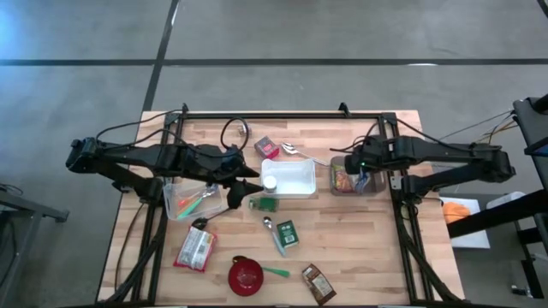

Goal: Pick & Place Food Item
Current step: Put the blue noodle pack into the black bin

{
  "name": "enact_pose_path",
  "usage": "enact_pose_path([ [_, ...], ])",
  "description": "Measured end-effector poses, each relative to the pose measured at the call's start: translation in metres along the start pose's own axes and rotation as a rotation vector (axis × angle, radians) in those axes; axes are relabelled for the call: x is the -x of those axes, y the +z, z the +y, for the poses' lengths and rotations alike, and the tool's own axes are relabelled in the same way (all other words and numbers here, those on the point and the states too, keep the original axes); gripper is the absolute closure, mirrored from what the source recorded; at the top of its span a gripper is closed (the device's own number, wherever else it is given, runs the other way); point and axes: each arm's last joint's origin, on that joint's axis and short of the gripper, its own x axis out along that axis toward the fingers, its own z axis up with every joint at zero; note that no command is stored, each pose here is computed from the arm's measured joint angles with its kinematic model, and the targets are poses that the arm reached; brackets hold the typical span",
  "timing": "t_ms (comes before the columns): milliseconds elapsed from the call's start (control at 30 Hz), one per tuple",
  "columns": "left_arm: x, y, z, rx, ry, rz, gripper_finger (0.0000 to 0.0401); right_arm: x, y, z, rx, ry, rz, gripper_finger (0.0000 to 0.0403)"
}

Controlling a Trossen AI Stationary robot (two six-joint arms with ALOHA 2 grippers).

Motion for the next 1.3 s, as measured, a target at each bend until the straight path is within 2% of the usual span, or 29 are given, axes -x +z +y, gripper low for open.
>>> enact_pose_path([
  [167, 0.0, 0.0, 0.0, 0.007, 0.001, 0.0, 0.0132, -0.006, 0.001, 0.008, 0.039, -0.04, -0.022, 0.0395],
  [367, 0.0, 0.0, 0.001, 0.02, 0.002, -0.001, 0.0132, -0.005, 0.008, 0.019, 0.068, 0.015, -0.058, 0.0395],
  [933, 0.0, 0.0, 0.002, 0.025, 0.01, 0.007, 0.0132, -0.011, 0.016, 0.014, 0.172, -0.03, -0.011, 0.0395],
  [1067, 0.0, -0.001, 0.002, 0.025, 0.014, 0.013, 0.0132, -0.011, 0.014, 0.01, 0.175, -0.065, 0.012, 0.0395],
  [1300, 0.0, -0.001, 0.002, 0.027, 0.014, 0.012, 0.0132, -0.015, 0.015, 0.015, 0.163, -0.043, 0.013, 0.0395],
])
